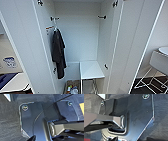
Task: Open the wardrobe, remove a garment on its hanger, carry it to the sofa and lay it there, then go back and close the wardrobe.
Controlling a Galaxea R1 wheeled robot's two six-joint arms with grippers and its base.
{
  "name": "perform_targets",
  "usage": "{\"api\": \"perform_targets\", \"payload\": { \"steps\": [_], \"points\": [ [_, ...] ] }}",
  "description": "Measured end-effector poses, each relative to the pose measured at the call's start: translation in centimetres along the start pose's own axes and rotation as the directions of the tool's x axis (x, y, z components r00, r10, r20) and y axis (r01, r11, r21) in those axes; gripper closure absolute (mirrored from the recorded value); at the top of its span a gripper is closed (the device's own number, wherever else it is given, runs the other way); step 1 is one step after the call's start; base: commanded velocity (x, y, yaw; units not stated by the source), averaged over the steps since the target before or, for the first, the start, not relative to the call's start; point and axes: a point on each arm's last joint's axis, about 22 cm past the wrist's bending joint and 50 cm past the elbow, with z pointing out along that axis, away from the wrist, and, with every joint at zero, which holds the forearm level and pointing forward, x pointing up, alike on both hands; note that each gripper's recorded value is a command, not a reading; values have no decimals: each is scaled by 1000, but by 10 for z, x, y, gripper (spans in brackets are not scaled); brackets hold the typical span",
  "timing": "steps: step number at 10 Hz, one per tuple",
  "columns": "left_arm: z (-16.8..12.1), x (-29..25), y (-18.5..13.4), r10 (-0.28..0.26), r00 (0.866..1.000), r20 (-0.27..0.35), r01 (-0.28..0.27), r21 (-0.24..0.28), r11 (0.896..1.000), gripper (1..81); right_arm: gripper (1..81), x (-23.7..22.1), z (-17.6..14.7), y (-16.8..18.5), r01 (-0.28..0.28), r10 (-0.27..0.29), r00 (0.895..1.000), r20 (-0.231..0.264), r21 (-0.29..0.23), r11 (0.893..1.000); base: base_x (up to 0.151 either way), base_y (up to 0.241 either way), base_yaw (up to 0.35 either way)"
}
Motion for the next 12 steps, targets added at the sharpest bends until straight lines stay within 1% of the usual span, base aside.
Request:
{"api": "perform_targets", "payload": {
  "steps": [2, 5, 7, 8, 9, 10, 11, 12],
  "points": [
    [0, 0, 2, -1, 1000, 1, 1, -2, 1000, 10, 10, 0, 0, 0, 0, 0, 1000, 0, 0, 1000, 104, 0, 0],
    [1, 4, 1, 1, 1000, -2, -1, -1, 1000, 10, 10, 6, 0, -1, -1, 1, 1000, -8, 4, 1000, 0, 0, 0],
    [0, -3, 2, -1, 1000, 8, 1, -2, 1000, 10, 10, 0, 0, -1, -3, 3, 1000, -1, 3, 1000, 0, 0, 0],
    [0, -4, 0, -1, 1000, 10, 1, -1, 1000, 10, 10, 2, -1, 0, -3, 3, 1000, -8, 5, 1000, 0, 0, 0],
    [-1, -2, -3, -1, 1000, 6, 1, 2, 1000, 10, 10, 7, -4, 4, -2, 3, 1000, -30, 17, 1000, 0, 0, 0],
    [-4, -4, -12, 0, 1000, 9, 0, 10, 1000, 10, 10, 10, -11, 14, -4, 5, 999, -47, 21, 1000, 0, 0, 0],
    [-9, -6, -28, 1, 1000, 12, -2, 25, 1000, 10, 10, 11, -20, 27, -5, 6, 999, -50, 18, 1000, 0, 0, 0],
    [-13, -5, -37, 0, 1000, 9, -1, 26, 1000, 10, 10, 12, -27, 36, -7, 8, 999, -52, 22, 1000, 0, 0, 0]
  ]
}}
